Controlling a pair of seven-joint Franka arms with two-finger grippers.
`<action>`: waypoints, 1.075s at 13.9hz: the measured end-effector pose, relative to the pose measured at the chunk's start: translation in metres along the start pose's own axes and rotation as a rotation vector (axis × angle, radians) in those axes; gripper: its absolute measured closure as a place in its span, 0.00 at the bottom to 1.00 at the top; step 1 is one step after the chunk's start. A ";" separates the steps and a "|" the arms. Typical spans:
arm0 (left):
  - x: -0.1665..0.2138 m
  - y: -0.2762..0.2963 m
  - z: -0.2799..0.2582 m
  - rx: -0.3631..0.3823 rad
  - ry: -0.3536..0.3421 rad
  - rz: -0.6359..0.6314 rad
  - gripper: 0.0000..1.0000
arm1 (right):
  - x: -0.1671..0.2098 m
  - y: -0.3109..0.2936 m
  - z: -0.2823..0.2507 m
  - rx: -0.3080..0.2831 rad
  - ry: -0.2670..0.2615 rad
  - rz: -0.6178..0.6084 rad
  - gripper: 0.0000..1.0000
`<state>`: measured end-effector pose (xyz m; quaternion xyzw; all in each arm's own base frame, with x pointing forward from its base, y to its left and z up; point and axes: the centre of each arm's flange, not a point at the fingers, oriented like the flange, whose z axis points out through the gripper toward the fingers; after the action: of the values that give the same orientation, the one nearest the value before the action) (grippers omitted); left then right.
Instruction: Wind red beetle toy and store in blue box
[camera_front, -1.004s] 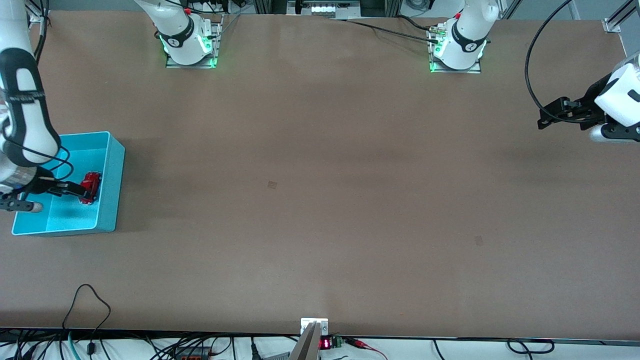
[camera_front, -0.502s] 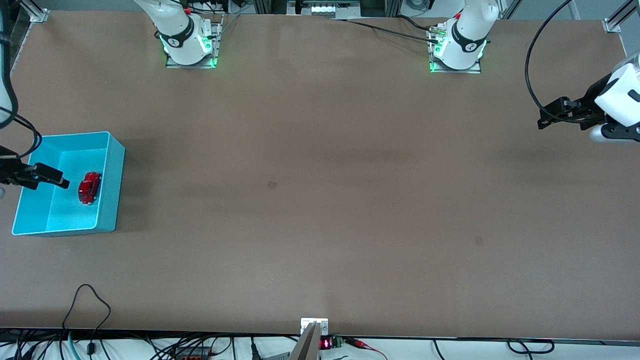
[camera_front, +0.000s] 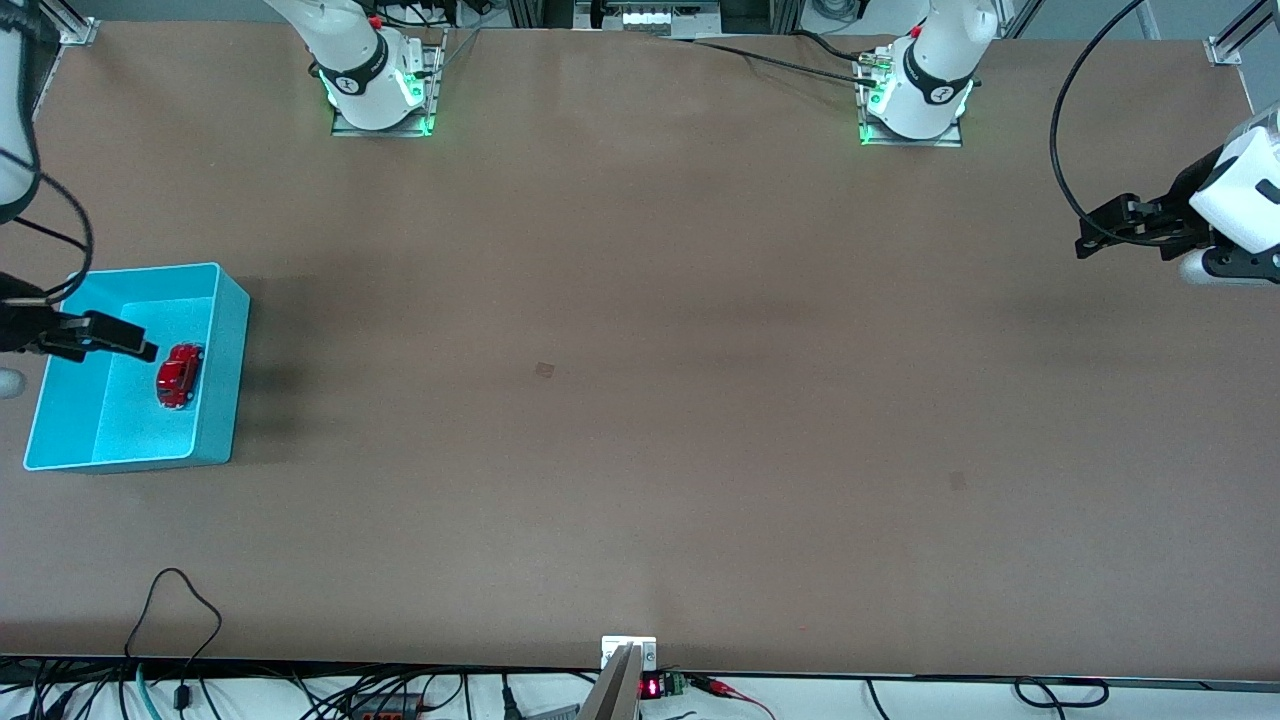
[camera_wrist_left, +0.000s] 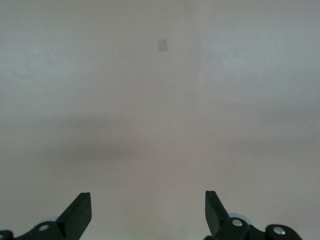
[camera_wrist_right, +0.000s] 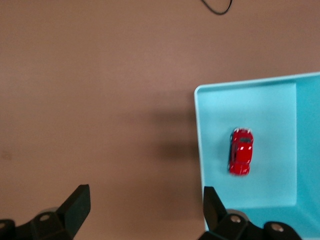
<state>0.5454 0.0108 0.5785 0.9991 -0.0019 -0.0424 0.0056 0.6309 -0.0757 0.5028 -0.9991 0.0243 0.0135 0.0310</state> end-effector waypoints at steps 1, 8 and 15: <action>0.000 0.000 0.000 0.000 0.000 0.000 0.00 | -0.005 -0.017 -0.014 -0.006 -0.012 0.026 0.00; 0.000 0.000 0.000 0.000 0.000 0.000 0.00 | -0.041 0.009 -0.072 0.003 -0.014 0.107 0.00; 0.000 -0.001 0.000 0.000 0.000 -0.001 0.00 | -0.073 -0.010 -0.063 -0.037 0.018 0.025 0.00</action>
<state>0.5453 0.0115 0.5785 0.9991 -0.0013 -0.0426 0.0056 0.5599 -0.0657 0.5680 -0.9992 0.0370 0.0054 0.0121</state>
